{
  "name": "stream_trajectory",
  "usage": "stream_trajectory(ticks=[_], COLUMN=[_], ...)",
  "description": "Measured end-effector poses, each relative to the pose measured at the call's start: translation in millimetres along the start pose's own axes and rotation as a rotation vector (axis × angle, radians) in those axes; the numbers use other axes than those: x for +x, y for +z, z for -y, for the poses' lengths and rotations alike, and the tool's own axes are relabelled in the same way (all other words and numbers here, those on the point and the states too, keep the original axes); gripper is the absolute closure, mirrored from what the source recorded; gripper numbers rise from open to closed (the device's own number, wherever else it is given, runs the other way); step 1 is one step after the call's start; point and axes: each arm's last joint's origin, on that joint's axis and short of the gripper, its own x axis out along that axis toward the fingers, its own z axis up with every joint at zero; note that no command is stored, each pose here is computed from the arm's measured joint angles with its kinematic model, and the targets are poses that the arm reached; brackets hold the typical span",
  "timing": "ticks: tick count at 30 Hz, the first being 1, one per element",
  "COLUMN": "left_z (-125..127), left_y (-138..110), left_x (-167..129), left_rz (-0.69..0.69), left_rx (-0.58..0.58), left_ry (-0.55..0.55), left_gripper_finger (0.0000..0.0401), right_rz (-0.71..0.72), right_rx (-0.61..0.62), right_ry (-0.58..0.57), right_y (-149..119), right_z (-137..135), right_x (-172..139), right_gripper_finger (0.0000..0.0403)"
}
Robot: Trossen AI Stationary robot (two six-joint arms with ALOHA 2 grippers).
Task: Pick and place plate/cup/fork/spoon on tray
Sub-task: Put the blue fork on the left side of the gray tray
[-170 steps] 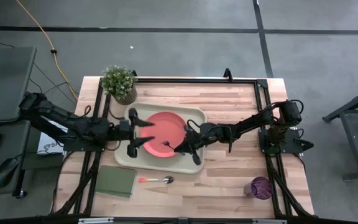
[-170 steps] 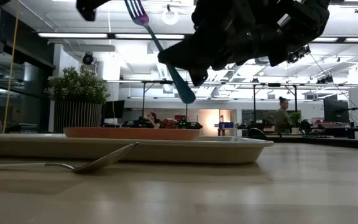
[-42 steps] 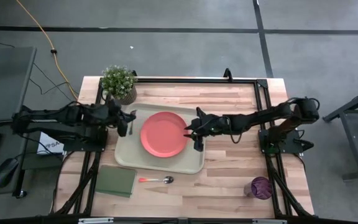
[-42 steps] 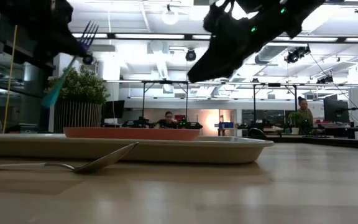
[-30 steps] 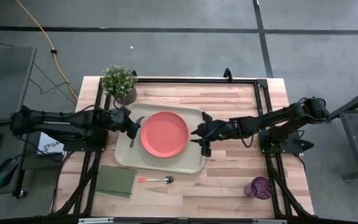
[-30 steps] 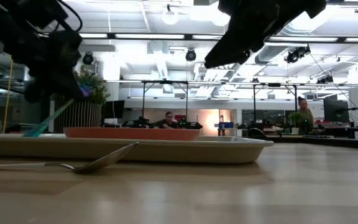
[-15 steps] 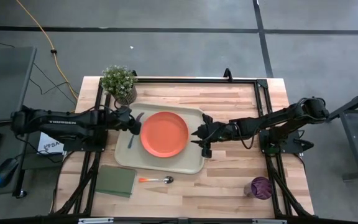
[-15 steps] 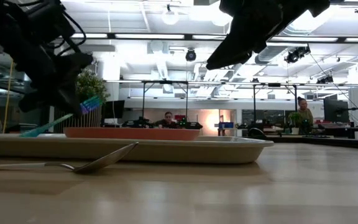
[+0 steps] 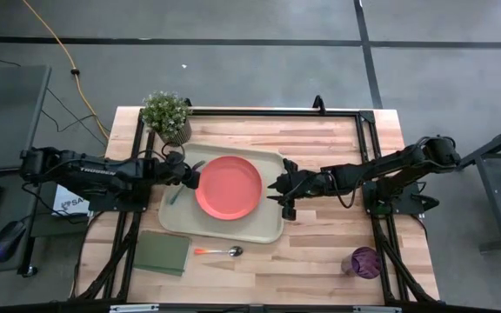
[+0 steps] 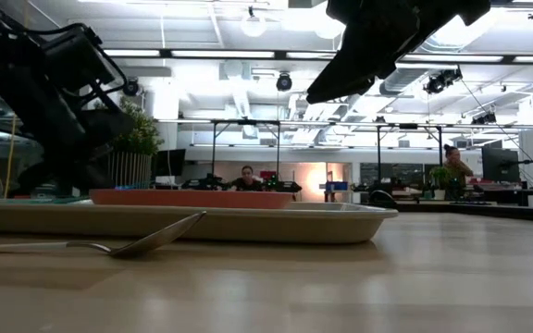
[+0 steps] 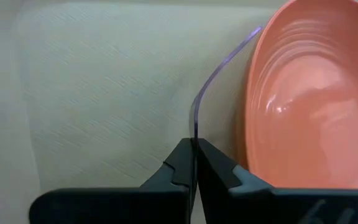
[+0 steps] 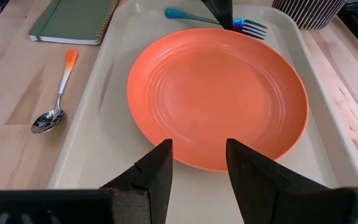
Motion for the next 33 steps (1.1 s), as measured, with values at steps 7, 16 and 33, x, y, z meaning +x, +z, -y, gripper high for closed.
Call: stream_trajectory(ticks=[7, 16, 33], left_z=[1, 0, -4], left_y=[1, 0, -5], left_x=[0, 1, 11], left_rz=[0.004, 0.015, -0.011], left_rx=[-0.035, -0.034, 0.001], left_ry=[-0.014, 0.008, 0.107], left_gripper_finger=[0.0401, 0.0399, 0.0346], right_rz=[0.000, -0.001, -0.001], right_rx=[0.004, 0.007, 0.018], right_ry=[0.000, 0.005, 0.003], right_y=[0, 0, 0], right_z=[0, 0, 0], right_x=[0, 0, 0], right_gripper_finger=[0.0261, 0.0261, 0.0261])
